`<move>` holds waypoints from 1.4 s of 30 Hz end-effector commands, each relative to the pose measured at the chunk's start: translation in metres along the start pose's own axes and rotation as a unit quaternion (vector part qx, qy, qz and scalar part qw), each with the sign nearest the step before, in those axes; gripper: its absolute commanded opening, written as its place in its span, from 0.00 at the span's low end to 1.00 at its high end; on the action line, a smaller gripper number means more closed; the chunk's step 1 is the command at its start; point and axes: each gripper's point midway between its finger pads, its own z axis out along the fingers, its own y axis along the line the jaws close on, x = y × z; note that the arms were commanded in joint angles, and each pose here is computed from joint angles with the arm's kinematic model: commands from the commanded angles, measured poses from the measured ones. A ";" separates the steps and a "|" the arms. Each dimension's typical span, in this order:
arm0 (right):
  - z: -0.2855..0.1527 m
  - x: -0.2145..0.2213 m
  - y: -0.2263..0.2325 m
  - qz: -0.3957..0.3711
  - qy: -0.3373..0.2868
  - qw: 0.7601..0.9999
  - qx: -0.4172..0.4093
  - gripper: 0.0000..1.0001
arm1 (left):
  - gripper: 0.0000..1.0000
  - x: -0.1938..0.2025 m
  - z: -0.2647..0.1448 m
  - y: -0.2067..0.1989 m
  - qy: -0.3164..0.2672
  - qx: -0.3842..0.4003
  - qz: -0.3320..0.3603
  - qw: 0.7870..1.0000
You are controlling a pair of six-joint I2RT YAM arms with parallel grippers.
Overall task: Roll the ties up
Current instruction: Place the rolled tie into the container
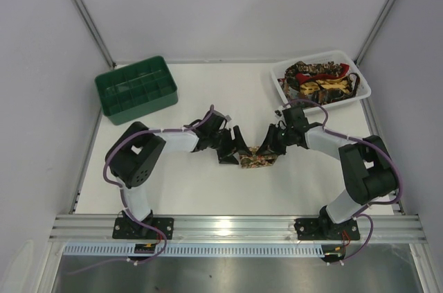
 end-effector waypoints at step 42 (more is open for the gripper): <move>-0.060 -0.065 0.043 -0.061 -0.099 0.992 0.050 0.71 | 0.00 -0.053 -0.047 -0.027 -0.060 -0.054 0.202 0.976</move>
